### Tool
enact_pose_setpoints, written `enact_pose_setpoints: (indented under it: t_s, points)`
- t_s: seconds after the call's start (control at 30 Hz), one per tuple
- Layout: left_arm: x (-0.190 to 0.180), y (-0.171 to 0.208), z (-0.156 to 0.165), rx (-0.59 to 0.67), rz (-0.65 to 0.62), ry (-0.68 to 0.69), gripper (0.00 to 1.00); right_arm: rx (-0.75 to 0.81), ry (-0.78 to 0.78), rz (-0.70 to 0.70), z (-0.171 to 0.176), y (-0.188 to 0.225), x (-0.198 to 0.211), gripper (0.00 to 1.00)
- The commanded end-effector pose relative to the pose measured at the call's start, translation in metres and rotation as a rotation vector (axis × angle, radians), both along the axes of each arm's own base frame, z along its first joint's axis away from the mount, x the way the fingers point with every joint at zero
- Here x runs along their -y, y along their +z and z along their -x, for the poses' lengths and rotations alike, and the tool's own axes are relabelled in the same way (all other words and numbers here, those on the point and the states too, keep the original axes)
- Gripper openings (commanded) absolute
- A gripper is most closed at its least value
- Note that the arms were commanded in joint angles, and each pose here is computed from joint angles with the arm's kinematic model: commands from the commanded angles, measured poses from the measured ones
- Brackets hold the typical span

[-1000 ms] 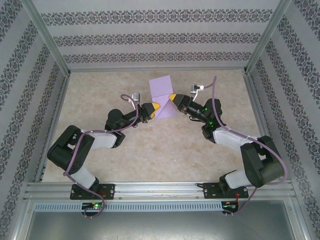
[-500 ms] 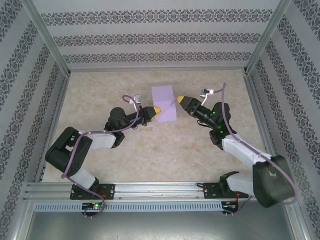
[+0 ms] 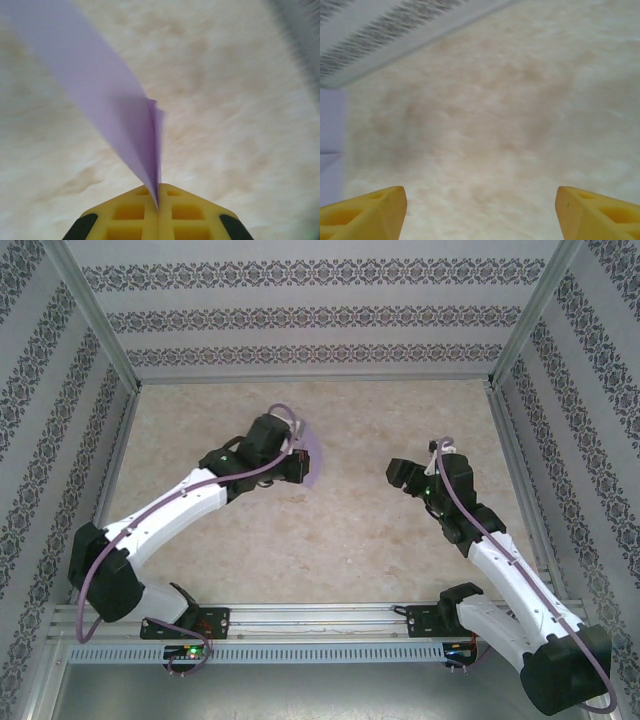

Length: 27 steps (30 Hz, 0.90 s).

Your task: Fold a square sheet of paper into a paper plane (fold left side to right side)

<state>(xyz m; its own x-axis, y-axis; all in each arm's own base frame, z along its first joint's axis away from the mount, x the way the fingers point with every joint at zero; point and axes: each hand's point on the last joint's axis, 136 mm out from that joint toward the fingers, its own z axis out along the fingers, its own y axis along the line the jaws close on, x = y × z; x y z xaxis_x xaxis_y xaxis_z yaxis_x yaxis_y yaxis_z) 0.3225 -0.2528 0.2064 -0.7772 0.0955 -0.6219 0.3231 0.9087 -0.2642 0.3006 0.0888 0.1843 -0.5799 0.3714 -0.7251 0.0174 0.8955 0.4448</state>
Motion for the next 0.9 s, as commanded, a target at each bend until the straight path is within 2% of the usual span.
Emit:
enact_pose_setpoints:
  t_s: [0.0, 0.1, 0.2, 0.27, 0.43, 0.5, 0.53, 0.6, 0.67, 0.87]
  points:
    - [-0.079, -0.045, 0.031, -0.096, -0.707, -0.022, 0.00, -0.071, -0.113, 0.187, 0.012, -0.012, 0.040, 0.81]
    - [-0.082, -0.050, 0.028, -0.083, -0.920, -0.003, 0.00, -0.082, -0.150, 0.182, 0.016, -0.015, 0.050, 0.84]
    - [-0.078, -0.059, 0.027, -0.060, -1.048, 0.039, 0.00, -0.079, -0.172, 0.157, 0.019, -0.016, 0.056, 0.86]
    - [-0.072, -0.069, 0.030, -0.051, -1.082, 0.065, 0.00, -0.078, -0.173, 0.140, 0.020, -0.017, 0.056, 0.86]
    - [-0.053, -0.107, 0.040, -0.099, -1.065, 0.102, 0.00, -0.089, -0.149, 0.103, 0.019, -0.022, 0.052, 0.86]
    - [-0.042, -0.124, 0.045, -0.144, -1.031, 0.087, 0.00, -0.099, -0.137, 0.095, 0.017, -0.025, 0.049, 0.86]
    - [-0.033, -0.133, 0.048, -0.176, -0.995, 0.074, 0.03, -0.105, -0.134, 0.091, 0.017, -0.026, 0.049, 0.86]
    - [-0.015, -0.148, 0.052, -0.226, -0.901, 0.049, 0.17, -0.113, -0.123, 0.080, 0.016, -0.029, 0.046, 0.86]
    - [0.007, -0.157, 0.055, -0.266, -0.783, 0.018, 0.25, -0.124, -0.109, 0.069, 0.016, -0.032, 0.043, 0.86]
    - [0.061, -0.138, 0.050, -0.288, -0.466, -0.065, 0.48, -0.170, -0.049, 0.007, 0.014, -0.042, 0.031, 0.87]
